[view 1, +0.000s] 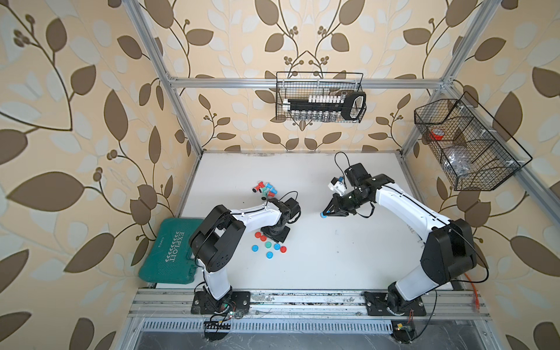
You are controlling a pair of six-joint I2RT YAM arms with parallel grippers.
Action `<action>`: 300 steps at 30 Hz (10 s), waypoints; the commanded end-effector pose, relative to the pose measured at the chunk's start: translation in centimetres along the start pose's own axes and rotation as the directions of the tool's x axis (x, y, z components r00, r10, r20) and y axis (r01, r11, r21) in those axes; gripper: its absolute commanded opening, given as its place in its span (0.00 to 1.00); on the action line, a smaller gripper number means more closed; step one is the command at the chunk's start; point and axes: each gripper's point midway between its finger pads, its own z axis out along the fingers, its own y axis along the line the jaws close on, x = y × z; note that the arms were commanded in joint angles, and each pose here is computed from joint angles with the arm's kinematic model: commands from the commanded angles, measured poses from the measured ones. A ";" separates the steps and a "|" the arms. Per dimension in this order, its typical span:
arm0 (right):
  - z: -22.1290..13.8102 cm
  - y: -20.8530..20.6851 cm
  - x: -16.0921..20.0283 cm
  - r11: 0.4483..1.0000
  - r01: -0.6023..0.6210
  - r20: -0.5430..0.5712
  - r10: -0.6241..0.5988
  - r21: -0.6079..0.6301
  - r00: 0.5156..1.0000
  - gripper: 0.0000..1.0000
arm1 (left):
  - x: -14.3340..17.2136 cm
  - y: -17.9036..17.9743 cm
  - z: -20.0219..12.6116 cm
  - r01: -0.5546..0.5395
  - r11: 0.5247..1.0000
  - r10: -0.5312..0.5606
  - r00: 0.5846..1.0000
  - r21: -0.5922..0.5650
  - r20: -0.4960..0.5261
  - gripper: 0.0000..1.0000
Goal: Close the stamp cap
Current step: Move the cover to the center of the board, then close the cover of the stamp, then move the stamp at the center of the board, then pick up the stamp from the center of the board.
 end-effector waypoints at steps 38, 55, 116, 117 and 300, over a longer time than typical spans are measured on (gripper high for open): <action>-8.9 -1.5 -2.0 0.997 -0.043 0.233 0.029 0.056 0.972 0.00 | -5.7 -14.8 -1.6 -0.147 0.984 0.144 0.989 0.103 0.041 0.26; -9.2 -1.1 -1.0 0.999 -0.046 0.250 0.038 0.027 0.967 0.00 | -2.9 -15.4 -2.4 -0.150 0.982 0.147 0.989 0.116 0.035 0.25; 8.2 -4.4 9.5 0.790 0.202 -0.201 -0.102 0.578 0.974 0.00 | 1.5 -1.0 -9.0 0.159 0.967 -0.193 0.967 0.198 0.169 0.27; 8.3 -4.5 9.7 0.791 0.201 -0.203 -0.100 0.578 0.974 0.00 | 1.5 -0.9 -8.9 0.161 0.966 -0.195 0.967 0.200 0.165 0.27; 1.2 0.7 -7.4 0.974 0.151 -0.013 -0.151 0.167 0.988 0.63 | -16.6 11.0 -0.9 0.272 0.902 -0.353 0.912 0.336 0.209 0.50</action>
